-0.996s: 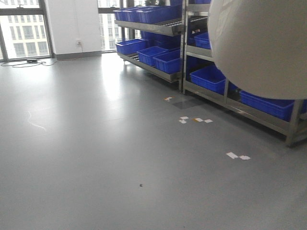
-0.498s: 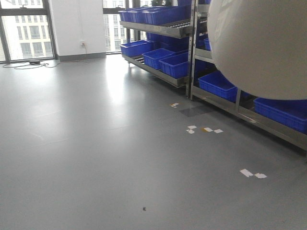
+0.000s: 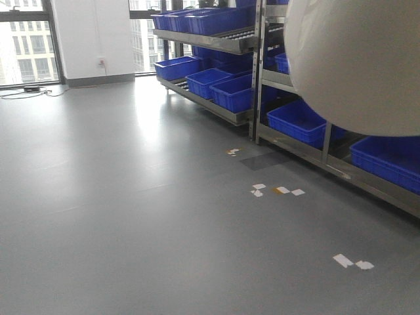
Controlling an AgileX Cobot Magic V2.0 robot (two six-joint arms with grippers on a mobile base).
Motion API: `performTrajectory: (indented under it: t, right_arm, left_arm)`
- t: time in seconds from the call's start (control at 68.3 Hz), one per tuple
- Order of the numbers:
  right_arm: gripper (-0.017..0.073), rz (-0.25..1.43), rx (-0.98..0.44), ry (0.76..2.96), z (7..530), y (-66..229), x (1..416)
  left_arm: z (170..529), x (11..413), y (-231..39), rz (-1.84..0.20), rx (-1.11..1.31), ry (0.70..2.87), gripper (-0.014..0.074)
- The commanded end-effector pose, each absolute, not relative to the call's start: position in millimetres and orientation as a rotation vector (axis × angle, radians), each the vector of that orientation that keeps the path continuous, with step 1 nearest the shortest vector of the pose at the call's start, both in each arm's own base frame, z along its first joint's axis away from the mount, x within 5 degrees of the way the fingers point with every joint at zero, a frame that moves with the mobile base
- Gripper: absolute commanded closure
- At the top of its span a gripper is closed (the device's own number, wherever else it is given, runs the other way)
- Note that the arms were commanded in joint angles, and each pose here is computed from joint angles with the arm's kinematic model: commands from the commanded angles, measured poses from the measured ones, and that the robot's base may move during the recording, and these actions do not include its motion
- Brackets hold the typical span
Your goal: Move white bin to right shelf second layer
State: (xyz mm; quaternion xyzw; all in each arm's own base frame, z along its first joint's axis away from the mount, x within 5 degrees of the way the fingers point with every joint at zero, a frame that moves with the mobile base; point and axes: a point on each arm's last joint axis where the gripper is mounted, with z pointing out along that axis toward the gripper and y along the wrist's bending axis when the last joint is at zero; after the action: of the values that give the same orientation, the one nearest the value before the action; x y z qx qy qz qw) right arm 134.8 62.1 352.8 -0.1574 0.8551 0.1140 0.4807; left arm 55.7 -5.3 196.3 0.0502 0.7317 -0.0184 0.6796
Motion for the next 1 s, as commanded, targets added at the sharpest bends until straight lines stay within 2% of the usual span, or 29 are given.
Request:
performTrajectory:
  t: [0.0,0.982]
  right_arm:
    - [0.0503,0.298,-0.363,1.963,370.7,62.2,136.4]
    - [0.0503,0.298,-0.363,1.97,370.1,62.1,136.1]
  left_arm:
    - [192.4,56.3,-5.7,-0.049,0.111,1.58,0.0509]
    - [192.4,56.3,-5.7,-0.049,0.111,1.58,0.0509]
